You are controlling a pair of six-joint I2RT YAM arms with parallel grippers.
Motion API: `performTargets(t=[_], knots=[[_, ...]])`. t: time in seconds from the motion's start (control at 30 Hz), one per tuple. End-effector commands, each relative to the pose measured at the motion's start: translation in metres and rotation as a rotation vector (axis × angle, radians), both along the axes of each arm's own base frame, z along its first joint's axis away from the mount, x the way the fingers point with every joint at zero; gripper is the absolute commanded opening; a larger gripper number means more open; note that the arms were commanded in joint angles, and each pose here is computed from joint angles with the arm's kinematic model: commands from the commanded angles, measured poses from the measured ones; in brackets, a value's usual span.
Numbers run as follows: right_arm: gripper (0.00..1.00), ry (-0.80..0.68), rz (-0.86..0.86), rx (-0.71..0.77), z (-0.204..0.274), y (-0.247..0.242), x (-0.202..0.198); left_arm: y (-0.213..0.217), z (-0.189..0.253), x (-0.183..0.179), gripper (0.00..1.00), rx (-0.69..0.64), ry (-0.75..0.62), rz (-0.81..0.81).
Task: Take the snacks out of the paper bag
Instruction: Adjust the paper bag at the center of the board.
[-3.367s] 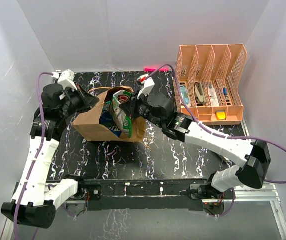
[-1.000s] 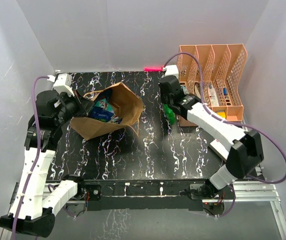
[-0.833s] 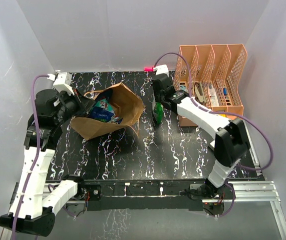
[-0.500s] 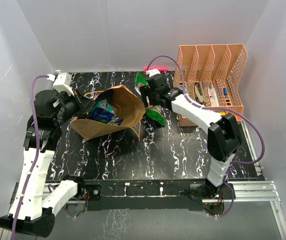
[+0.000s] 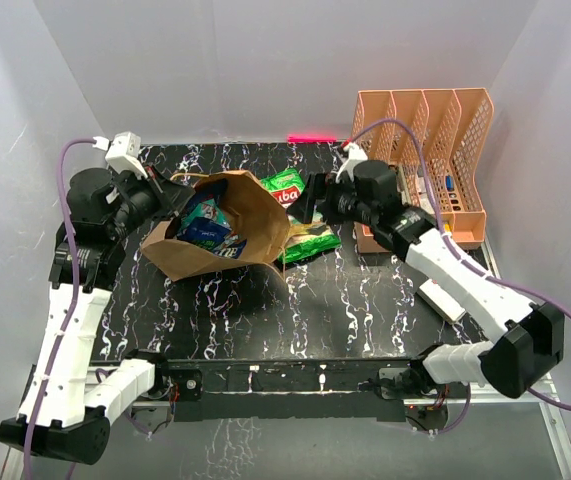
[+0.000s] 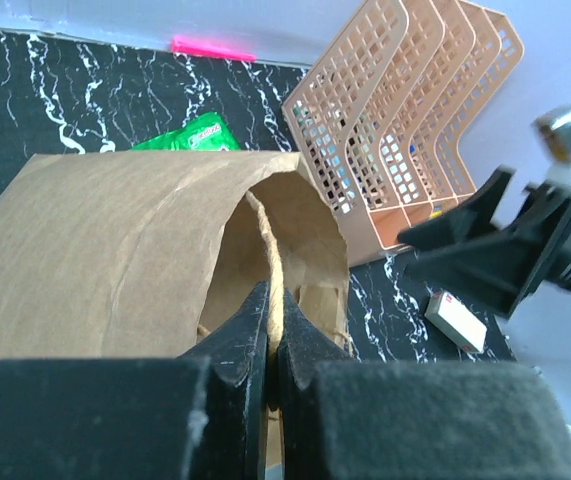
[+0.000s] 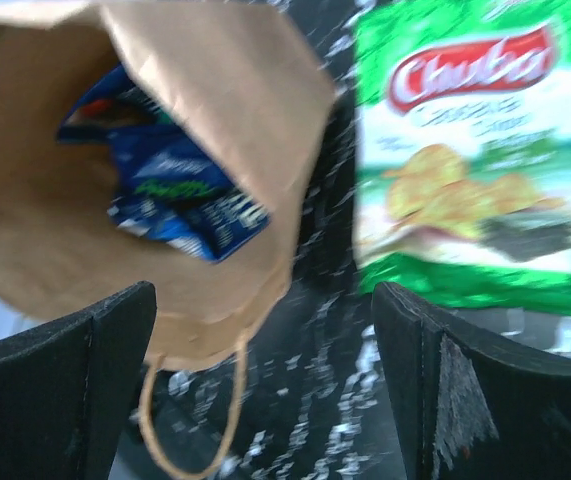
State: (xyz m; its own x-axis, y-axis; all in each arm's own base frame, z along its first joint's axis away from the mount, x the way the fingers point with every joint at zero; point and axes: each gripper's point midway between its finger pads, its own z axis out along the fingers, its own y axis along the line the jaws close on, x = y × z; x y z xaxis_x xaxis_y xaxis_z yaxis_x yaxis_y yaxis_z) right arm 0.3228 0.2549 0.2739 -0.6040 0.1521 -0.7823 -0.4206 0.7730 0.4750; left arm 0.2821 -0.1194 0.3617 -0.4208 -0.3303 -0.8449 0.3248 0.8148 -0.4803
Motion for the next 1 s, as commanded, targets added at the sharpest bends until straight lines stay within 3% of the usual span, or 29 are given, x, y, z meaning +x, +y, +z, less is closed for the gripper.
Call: performTargets(t=[0.0, 0.3, 0.63, 0.97], knots=[[0.92, 0.132, 0.138, 0.323, 0.006, 0.054, -0.038, -0.008, 0.035, 0.005, 0.00, -0.055, -0.088, -0.025], [0.75, 0.340, -0.022, 0.466, -0.034, 0.090, -0.057, -0.010, 0.044, 0.016, 0.00, -0.072, -0.116, -0.027], [0.33, 0.445, -0.081, 0.568, -0.067, 0.119, -0.057, -0.009, 0.049, 0.023, 0.00, -0.011, -0.159, -0.042], [0.22, 0.396, -0.018, 0.621, -0.086, 0.221, -0.056, -0.012, 0.044, 0.020, 0.00, 0.039, -0.185, -0.087]])
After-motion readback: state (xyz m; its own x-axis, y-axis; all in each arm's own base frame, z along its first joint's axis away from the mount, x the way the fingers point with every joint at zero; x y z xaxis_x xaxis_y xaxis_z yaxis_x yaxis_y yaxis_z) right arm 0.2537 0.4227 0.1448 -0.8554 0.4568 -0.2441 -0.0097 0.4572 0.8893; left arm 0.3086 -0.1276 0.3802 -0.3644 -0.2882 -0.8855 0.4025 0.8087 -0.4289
